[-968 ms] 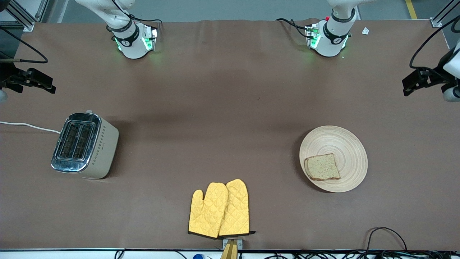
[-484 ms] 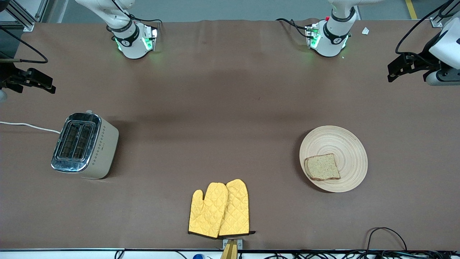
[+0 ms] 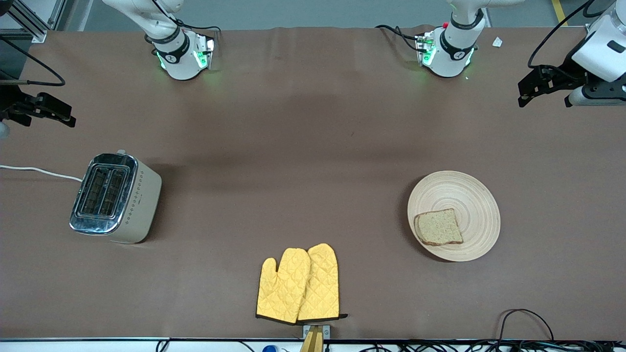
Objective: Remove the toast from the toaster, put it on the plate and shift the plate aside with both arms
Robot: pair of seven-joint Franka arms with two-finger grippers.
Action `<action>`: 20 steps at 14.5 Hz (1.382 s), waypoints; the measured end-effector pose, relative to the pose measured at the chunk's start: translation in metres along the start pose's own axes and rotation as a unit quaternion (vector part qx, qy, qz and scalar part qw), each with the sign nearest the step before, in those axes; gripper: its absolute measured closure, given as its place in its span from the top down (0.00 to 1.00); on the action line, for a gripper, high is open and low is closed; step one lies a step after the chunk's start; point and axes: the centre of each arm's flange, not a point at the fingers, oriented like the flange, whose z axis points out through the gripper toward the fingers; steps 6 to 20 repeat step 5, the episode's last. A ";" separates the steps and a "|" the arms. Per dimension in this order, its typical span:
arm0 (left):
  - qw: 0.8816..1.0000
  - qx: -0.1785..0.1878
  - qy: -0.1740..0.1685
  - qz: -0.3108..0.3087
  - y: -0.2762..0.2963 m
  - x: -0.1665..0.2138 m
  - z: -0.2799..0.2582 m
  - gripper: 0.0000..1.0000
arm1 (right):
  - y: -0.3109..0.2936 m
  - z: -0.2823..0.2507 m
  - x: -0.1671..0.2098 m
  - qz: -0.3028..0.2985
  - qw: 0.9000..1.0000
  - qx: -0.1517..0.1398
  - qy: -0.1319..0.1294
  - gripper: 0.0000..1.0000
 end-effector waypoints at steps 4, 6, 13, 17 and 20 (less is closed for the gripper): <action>1.000 -0.002 -0.001 0.000 -0.002 0.012 0.006 1.00 | 0.000 0.000 0.000 0.000 1.000 0.000 0.000 1.00; 1.000 -0.002 -0.001 0.000 -0.002 0.014 0.007 1.00 | 0.000 0.000 0.000 0.000 1.000 0.000 0.000 1.00; 1.000 -0.002 -0.001 0.000 -0.002 0.014 0.007 1.00 | 0.000 0.000 0.000 0.000 1.000 0.000 0.000 1.00; 1.000 -0.002 -0.001 0.000 -0.002 0.014 0.007 1.00 | 0.000 0.000 0.000 0.000 1.000 0.000 0.000 1.00; 1.000 -0.002 -0.001 0.000 -0.002 0.014 0.007 1.00 | 0.000 0.000 0.000 0.000 1.000 0.000 0.000 1.00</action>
